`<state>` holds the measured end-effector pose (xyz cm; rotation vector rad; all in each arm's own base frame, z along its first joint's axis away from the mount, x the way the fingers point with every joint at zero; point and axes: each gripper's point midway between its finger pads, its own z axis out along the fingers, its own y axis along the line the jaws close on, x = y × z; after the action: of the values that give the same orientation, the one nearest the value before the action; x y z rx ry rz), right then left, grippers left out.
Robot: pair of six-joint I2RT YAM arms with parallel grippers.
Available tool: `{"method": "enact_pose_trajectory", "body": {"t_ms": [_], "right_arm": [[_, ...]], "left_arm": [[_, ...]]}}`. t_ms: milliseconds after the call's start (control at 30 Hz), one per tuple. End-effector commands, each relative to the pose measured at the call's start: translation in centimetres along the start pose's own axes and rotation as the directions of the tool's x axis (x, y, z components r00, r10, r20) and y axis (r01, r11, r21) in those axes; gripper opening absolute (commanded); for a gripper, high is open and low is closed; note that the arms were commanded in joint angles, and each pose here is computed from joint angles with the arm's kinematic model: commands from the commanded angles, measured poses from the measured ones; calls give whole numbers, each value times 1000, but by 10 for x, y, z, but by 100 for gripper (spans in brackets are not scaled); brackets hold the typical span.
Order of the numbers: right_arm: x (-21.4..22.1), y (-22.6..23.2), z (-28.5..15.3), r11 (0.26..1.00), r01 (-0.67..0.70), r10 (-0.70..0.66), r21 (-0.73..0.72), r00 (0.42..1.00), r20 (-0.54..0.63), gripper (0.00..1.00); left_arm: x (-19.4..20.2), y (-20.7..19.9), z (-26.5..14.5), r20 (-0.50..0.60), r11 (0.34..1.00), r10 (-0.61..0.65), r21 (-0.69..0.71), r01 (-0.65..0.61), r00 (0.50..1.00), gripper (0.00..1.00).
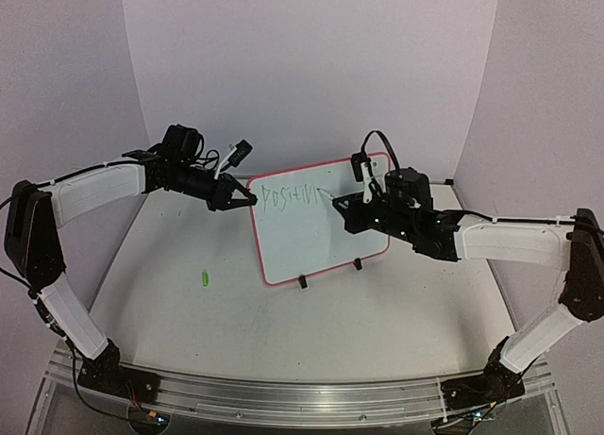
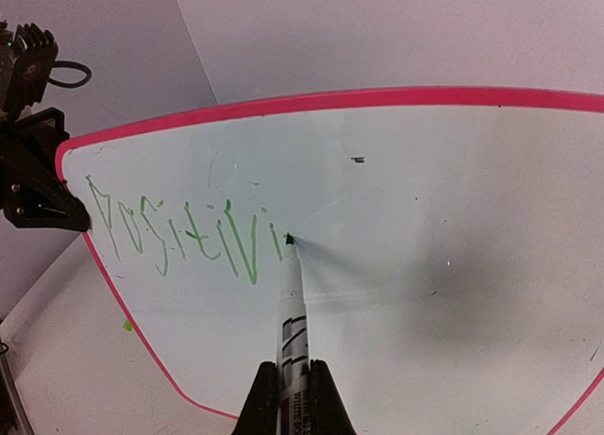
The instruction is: Write a sentence on the whiteboard
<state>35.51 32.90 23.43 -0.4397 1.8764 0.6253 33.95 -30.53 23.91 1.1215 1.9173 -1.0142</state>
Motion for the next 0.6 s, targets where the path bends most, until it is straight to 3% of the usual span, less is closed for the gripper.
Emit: {"method": "enact_pose_trajectory", "body": {"t_ms": [0,567], "right_arm": [[-23,-14,-7,996,-18,12,86,998,66,0],[-33,-9,-26,998,-20,14,58,996,93,0]], "left_arm": [[12,-3,7,-59,1000,7,-11,-8,998,0],[10,-4,6,-56,1000,12,-14,-13,998,0]]}}
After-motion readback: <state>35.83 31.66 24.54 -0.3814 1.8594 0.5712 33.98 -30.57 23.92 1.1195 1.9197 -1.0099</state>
